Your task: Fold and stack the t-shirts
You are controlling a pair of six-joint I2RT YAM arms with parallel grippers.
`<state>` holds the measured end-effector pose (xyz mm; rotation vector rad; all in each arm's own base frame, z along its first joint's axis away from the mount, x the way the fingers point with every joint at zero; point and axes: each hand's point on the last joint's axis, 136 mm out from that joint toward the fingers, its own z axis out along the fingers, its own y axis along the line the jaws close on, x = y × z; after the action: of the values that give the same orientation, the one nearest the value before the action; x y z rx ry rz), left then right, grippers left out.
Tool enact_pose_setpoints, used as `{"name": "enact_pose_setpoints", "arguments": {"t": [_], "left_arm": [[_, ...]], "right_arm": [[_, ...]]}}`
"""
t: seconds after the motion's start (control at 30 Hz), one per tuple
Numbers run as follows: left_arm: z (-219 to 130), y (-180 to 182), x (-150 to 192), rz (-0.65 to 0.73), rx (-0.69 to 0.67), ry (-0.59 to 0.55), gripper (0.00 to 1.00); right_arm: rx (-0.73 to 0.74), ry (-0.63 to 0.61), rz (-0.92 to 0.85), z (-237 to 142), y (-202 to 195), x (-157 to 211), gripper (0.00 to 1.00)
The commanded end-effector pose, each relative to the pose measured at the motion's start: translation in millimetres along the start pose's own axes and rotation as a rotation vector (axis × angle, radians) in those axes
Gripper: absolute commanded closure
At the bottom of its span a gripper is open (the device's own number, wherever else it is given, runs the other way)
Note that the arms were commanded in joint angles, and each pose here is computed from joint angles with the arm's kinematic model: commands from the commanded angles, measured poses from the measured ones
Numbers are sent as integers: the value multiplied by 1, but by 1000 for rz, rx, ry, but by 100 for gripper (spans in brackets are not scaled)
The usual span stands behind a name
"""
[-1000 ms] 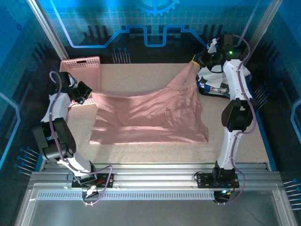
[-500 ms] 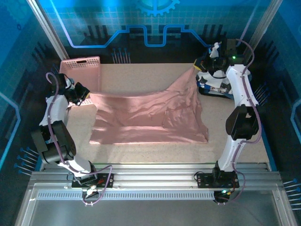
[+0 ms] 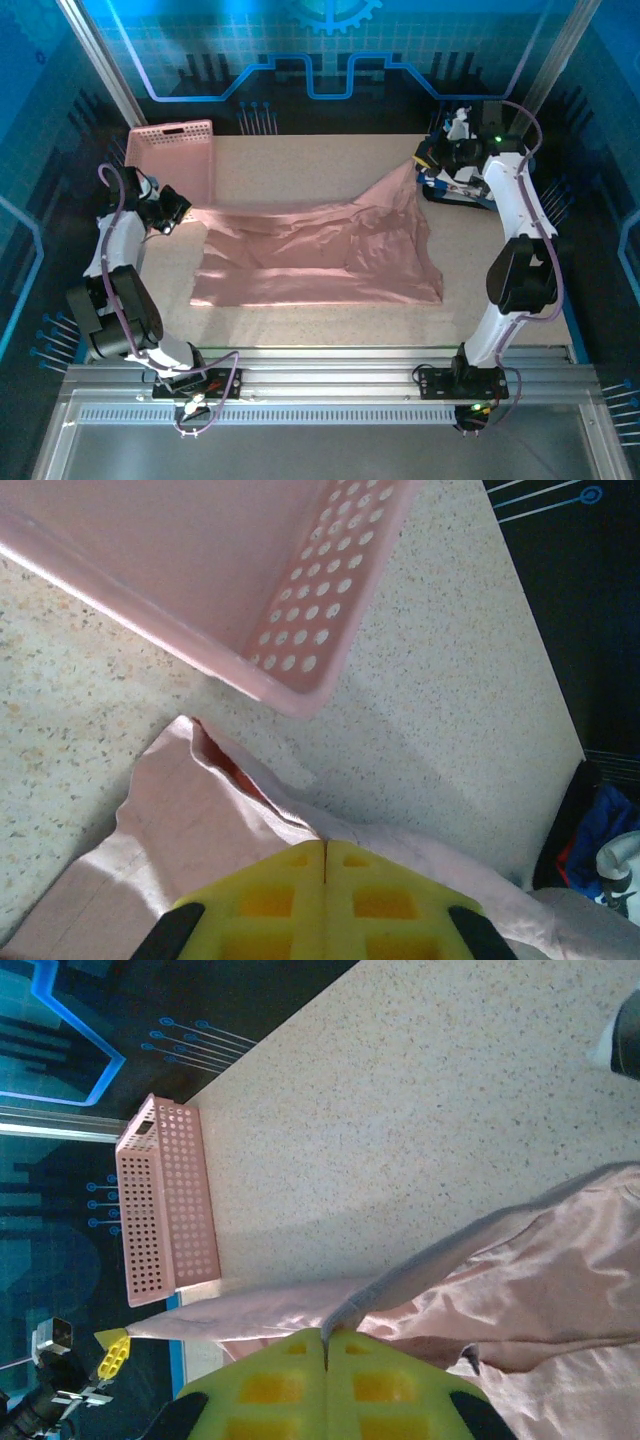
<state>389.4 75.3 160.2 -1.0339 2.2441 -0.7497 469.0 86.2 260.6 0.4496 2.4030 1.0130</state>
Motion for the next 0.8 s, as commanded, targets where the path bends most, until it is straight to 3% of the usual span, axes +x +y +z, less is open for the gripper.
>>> {"name": "enact_pose_setpoints", "arguments": {"t": [0.0,0.3,0.77], "left_arm": [[-8,3,8,13,9,10,100],[-6,21,21,12,-24,27,100],[3,53,35,10,-87,70,100]], "right_arm": [[-15,-42,-7,-16,1,0,100],[0,-23,38,-20,-20,28,100],[89,51,172,-22,-72,106,100]]}}
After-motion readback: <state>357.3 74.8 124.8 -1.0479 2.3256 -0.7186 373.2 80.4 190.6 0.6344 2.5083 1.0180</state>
